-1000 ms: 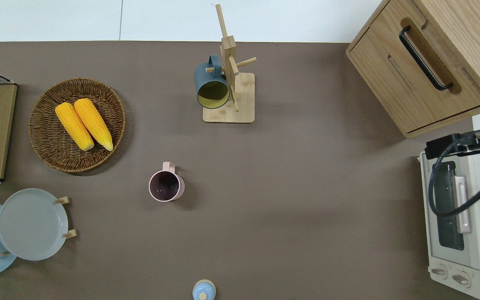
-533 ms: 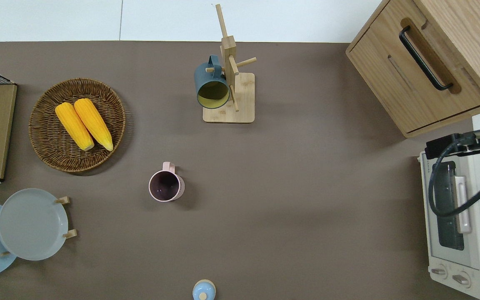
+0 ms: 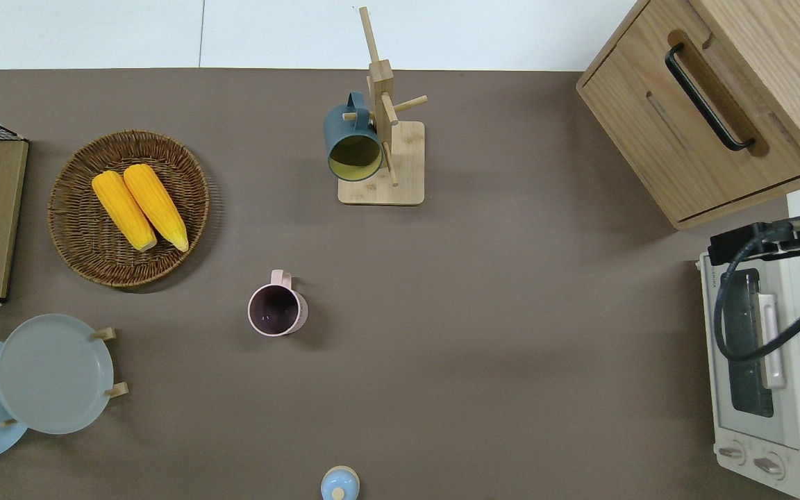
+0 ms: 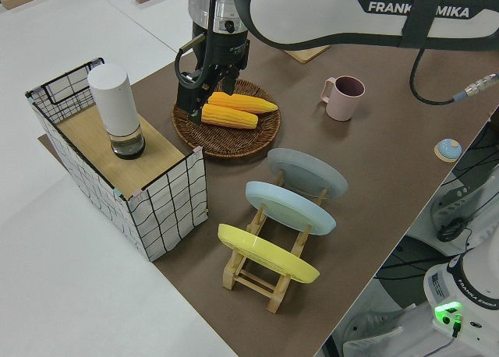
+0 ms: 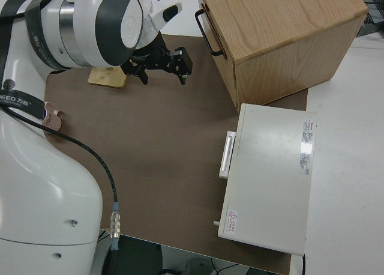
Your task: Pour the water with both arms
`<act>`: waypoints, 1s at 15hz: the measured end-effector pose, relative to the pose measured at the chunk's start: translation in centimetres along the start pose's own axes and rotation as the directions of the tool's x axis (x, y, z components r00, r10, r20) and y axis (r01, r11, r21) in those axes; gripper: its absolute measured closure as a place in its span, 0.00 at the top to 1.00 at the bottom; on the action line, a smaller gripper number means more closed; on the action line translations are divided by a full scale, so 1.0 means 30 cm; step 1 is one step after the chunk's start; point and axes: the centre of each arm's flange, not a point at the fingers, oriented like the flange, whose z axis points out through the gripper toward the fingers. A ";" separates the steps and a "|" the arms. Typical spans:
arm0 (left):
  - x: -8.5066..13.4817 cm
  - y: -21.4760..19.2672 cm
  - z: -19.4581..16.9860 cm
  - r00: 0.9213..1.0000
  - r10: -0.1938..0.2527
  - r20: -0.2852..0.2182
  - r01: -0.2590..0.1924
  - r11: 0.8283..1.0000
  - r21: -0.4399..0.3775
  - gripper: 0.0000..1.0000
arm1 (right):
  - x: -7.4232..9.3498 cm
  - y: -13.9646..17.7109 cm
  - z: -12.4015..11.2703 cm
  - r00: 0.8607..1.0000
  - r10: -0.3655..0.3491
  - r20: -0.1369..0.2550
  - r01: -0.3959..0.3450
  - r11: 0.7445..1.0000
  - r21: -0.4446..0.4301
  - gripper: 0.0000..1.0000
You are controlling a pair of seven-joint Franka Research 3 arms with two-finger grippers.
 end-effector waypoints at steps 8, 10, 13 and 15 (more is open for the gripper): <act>0.025 0.256 -0.015 0.992 0.118 0.046 -0.117 0.993 -0.024 1.00 | 0.000 0.000 0.000 1.000 0.000 0.000 0.000 1.000 0.000 0.99; 0.022 0.335 -0.017 0.987 0.146 0.072 -0.144 0.989 -0.031 1.00 | 0.000 0.000 0.000 1.000 0.000 0.000 0.000 1.000 0.000 0.99; 0.019 0.433 -0.023 0.983 0.159 0.092 -0.156 0.987 -0.035 1.00 | 0.000 0.000 0.000 1.000 0.000 0.000 0.000 1.000 0.000 0.99; 0.016 0.523 -0.028 0.974 0.198 0.106 -0.195 0.980 -0.040 1.00 | 0.000 0.000 0.000 1.000 0.000 0.000 0.000 1.000 0.000 0.99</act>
